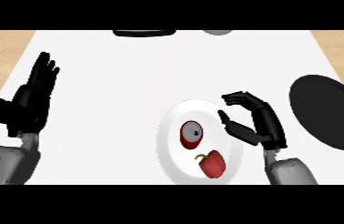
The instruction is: Pick the can from the plate and place it in the pan
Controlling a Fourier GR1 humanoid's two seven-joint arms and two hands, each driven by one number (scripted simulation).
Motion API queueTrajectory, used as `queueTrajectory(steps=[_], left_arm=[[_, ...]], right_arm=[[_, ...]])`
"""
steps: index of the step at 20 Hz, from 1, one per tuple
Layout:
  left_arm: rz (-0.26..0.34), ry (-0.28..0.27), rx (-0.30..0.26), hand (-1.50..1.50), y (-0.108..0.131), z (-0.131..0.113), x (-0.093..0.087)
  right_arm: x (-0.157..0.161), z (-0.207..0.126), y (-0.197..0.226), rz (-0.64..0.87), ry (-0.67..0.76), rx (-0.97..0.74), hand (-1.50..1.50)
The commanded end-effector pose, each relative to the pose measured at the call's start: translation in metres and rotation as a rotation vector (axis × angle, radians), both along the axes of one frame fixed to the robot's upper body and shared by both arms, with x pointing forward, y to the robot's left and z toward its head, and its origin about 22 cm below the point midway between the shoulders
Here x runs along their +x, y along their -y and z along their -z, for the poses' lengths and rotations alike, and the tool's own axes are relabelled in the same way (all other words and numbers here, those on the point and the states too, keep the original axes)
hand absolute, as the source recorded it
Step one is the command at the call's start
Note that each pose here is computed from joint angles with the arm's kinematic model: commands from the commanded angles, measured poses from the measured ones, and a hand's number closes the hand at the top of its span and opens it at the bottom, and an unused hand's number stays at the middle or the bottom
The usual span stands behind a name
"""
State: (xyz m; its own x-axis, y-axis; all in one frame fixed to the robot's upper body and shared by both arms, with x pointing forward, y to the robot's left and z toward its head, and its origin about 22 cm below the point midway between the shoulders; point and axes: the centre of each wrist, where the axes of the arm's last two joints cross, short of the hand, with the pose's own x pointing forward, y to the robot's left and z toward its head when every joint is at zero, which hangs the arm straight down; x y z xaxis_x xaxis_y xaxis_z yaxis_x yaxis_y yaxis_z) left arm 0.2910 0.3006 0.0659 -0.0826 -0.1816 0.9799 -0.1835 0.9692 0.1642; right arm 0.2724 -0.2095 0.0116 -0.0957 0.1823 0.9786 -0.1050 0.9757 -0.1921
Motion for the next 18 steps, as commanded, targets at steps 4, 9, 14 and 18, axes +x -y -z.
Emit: queueTrajectory(steps=[4,9,14,18], left_arm=[[0.02,-0.073,-0.017,0.0,0.008,0.018,-0.01],[0.031,-0.061,-0.014,0.0,0.003,0.005,-0.002],[0.047,-0.055,0.006,0.0,0.02,0.018,-0.001],[0.071,-0.05,-0.008,0.0,0.026,0.012,0.005]], right_arm=[[-0.065,0.0,0.021,0.221,0.269,-0.343,-1.5],[-0.103,-0.061,0.026,0.152,0.179,-0.496,-1.5],[-0.113,-0.112,0.033,0.073,0.049,-0.748,-1.5],[-0.13,-0.171,0.013,0.102,0.013,-0.74,-1.5]])
